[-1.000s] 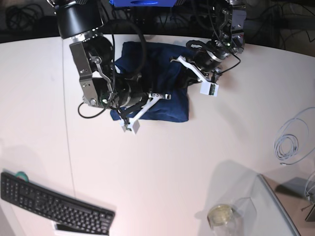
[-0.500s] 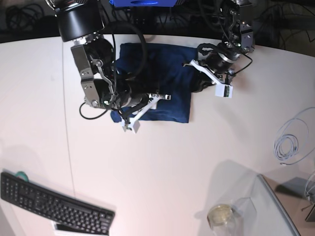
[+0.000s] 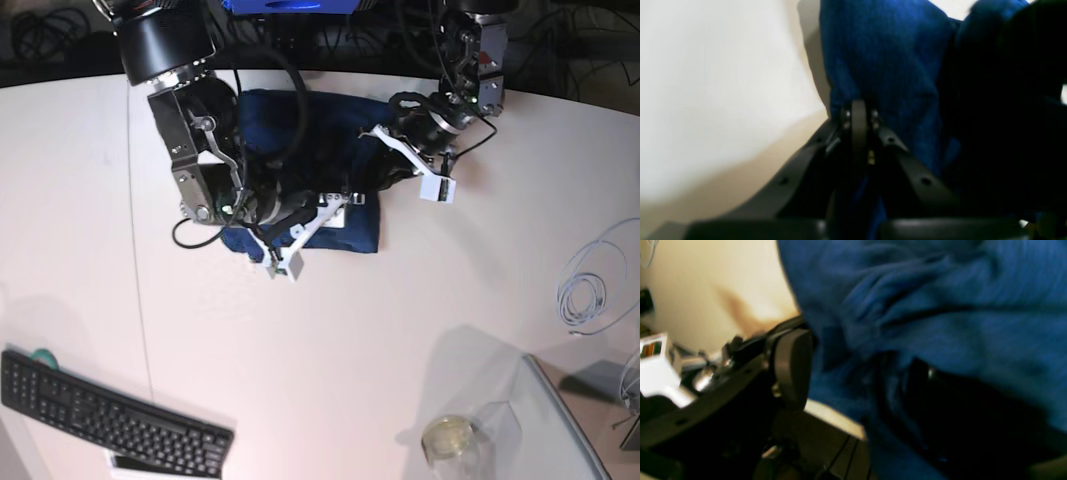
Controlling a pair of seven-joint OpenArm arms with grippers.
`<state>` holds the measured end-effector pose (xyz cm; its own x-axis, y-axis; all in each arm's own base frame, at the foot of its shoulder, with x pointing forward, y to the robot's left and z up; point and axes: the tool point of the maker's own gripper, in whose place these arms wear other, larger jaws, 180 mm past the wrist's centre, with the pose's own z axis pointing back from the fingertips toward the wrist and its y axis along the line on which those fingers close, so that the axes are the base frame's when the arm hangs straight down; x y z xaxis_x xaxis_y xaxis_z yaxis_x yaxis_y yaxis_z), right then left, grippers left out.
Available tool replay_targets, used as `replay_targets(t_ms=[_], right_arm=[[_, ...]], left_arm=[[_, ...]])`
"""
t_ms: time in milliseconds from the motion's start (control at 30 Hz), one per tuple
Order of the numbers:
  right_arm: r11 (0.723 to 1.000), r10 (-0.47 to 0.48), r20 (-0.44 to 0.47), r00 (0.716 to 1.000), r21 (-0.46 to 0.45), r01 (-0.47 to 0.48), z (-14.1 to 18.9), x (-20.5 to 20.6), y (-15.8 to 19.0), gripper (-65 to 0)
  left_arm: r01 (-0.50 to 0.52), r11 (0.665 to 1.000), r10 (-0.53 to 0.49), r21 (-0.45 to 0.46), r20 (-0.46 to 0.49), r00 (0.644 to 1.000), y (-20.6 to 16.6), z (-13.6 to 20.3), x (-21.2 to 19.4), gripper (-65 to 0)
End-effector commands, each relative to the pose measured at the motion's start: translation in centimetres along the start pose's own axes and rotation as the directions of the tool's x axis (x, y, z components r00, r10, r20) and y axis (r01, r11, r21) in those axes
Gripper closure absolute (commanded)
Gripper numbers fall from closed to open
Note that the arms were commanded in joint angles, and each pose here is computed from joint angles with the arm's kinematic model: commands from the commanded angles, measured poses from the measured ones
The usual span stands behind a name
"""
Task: Layout the t-shirt on the table in an organized manner, then fold the t-shirt properly
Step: 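Fold the end held by the right gripper over toward the left gripper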
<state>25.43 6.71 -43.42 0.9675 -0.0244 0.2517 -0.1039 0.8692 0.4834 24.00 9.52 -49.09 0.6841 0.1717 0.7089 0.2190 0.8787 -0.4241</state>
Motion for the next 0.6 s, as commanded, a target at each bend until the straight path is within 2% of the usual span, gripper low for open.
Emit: replay_targets(t_ms=[0,133,367,500,567], right_arm=[[0.999,0.011,0.035,0.999,0.034,-0.012,0.4,1.2,1.4,-40.2],[0.997,0.057,0.032,0.998,0.044,-0.058,0.2,1.0,2.5,-40.2],[0.995,0.084,0.027,0.996,0.057,-0.085,-0.3,1.7,3.8,-40.2],[0.971,0.113,0.000,0.994,0.211,-0.111,-0.1,1.0,8.4,-39.5],[0.959,0.131,0.002,0.991,0.253,-0.127,0.6,1.1,9.7,-37.7]], left_arm=[[0.019,1.000,-0.019,0.001,-0.037,0.999,0.0,0.1,-0.6,0.0],[0.019,1.000,-0.019,0.001,-0.037,0.999,0.0,0.1,-0.6,0.0],[0.014,1.000,-0.014,0.008,-0.030,0.999,0.2,0.2,-0.4,0.0],[0.028,0.999,-0.027,0.020,-0.034,0.999,1.2,0.6,-0.2,0.0],[0.047,0.998,-0.046,0.028,-0.027,0.999,1.7,1.1,0.3,0.0]])
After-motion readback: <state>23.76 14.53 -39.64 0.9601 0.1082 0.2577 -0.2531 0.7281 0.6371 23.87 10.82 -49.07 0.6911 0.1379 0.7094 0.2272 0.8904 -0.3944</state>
